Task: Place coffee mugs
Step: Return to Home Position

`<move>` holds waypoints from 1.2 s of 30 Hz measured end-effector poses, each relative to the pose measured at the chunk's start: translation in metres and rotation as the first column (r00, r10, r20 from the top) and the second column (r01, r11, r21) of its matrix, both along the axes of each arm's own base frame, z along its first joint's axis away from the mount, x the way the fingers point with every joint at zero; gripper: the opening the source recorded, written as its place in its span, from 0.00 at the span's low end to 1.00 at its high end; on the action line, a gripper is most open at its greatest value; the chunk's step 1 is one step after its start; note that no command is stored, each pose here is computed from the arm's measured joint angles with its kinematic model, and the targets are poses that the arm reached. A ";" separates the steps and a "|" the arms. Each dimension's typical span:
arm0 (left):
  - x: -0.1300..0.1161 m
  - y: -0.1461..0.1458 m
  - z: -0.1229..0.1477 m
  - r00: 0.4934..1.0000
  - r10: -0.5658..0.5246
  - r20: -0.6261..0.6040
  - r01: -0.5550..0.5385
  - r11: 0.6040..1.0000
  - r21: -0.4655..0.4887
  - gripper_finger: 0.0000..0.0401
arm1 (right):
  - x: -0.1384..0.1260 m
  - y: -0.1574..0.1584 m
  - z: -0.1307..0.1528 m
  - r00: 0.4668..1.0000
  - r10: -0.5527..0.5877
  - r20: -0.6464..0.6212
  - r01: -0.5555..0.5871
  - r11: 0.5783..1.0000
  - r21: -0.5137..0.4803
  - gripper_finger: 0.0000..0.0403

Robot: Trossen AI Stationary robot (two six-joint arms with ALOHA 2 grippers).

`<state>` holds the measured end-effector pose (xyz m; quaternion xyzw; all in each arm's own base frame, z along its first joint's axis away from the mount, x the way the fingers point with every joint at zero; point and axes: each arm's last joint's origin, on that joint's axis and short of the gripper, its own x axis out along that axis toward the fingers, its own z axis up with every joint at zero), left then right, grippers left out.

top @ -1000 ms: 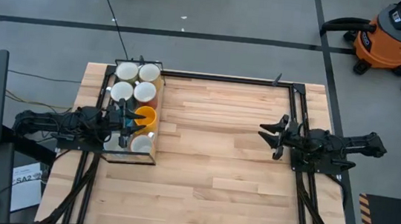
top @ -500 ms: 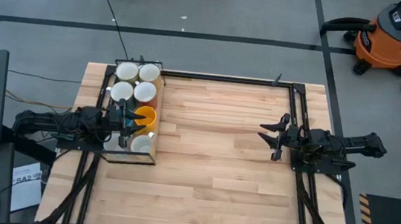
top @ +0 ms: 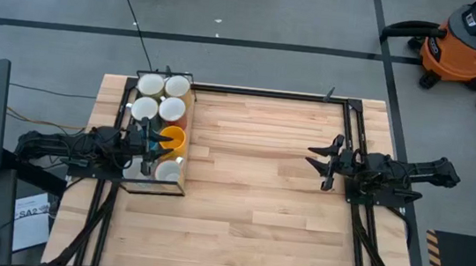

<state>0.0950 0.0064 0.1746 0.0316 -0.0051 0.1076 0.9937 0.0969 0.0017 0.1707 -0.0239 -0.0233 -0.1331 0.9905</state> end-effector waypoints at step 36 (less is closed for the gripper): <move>0.000 0.000 0.002 1.000 0.001 0.022 -0.001 1.000 -0.001 0.40 | 0.000 0.000 0.000 1.000 0.000 0.001 0.000 1.000 0.000 0.39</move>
